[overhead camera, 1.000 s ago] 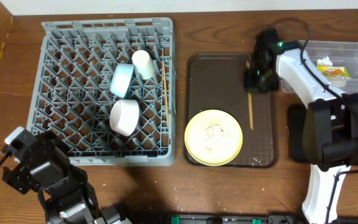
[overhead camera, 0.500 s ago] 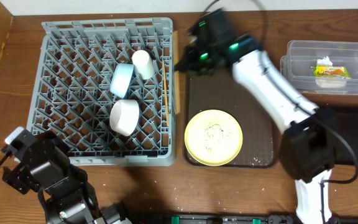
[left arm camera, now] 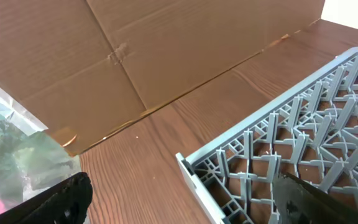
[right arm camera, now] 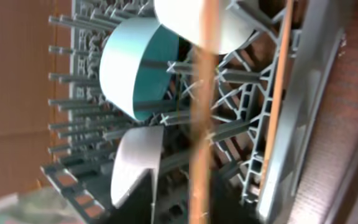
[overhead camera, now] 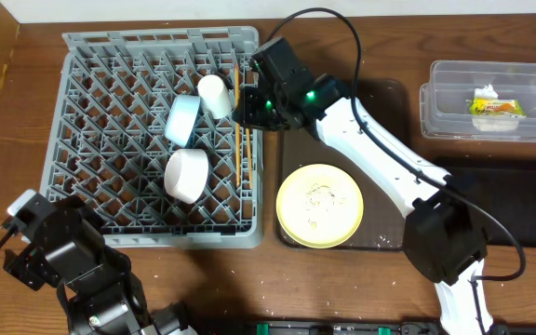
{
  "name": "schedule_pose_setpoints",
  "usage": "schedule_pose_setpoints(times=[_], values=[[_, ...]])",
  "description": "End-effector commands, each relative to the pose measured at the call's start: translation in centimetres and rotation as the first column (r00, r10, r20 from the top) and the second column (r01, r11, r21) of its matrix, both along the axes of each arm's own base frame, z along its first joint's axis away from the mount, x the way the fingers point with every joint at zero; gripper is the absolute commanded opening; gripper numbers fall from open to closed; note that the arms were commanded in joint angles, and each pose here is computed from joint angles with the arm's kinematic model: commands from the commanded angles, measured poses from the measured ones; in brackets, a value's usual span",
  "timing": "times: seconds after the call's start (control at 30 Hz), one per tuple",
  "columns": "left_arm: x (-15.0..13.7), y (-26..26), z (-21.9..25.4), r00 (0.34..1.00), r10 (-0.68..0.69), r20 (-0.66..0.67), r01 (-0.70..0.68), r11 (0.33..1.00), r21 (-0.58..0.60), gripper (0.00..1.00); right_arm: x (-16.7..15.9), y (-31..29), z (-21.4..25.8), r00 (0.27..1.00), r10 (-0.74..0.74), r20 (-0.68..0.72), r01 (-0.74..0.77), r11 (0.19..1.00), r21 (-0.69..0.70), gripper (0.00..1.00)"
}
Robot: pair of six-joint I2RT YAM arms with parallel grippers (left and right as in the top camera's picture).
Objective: Sort waste into correct bins and load items into the dishwasher
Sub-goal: 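Carry the second chopstick left and place it in the rack, then move right gripper to the yellow plate and grip its edge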
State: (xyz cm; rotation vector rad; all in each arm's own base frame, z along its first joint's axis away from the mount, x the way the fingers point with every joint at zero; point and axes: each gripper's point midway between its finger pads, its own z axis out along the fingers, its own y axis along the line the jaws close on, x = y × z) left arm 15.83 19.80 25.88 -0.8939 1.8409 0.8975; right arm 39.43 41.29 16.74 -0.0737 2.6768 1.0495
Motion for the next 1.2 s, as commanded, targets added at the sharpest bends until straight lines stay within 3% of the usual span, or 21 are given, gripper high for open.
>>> schedule_pose_setpoints(times=[0.0,0.37,0.57,0.7,0.87,0.93,1.03,1.17], values=[[-0.3,0.1,1.0,1.0,0.012,0.011,-0.012,1.0,0.018,0.94,0.4,-0.1,-0.8,1.0,-0.011,0.002,0.011,1.0,-0.015,0.38],[-0.3,0.1,1.0,1.0,0.012,0.011,-0.012,1.0,0.018,0.94,1.3,-2.1,1.1,0.998,0.02,0.067,-0.018,0.999,-0.031,0.41],[-0.3,0.1,1.0,1.0,0.012,0.011,-0.012,1.0,0.018,0.94,1.9,-9.5,2.1,1.0,-0.009,0.03,0.013,0.991,-0.133,0.68],[-0.3,0.1,1.0,1.0,0.012,0.011,-0.012,1.0,0.018,0.94,1.1,-14.7,0.4,0.999,-0.007,-0.052,-0.007,0.967,-0.256,0.76],[-0.3,0.1,1.0,1.0,0.012,0.011,-0.012,1.0,0.018,0.94,-0.8,-23.2,-3.6,0.979,-0.136,-0.153,0.029,0.831,-0.556,0.7],[-0.3,0.1,1.0,1.0,0.012,0.011,-0.012,1.0,0.018,0.94,-2.2,-23.6,-5.3,0.977,-0.064,-0.202,-0.065,0.819,-0.57,0.68],[-0.3,0.1,1.0,1.0,0.012,0.011,-0.012,1.0,0.018,0.94,-4.1,-23.3,-8.0,0.964,-0.01,-0.264,-0.145,0.816,-0.56,0.51],[-0.3,0.1,1.0,1.0,0.012,0.011,-0.012,1.0,0.018,0.94,-5.6,-23.6,-11.1,0.953,0.018,-0.302,-0.192,0.808,-0.557,0.48]])
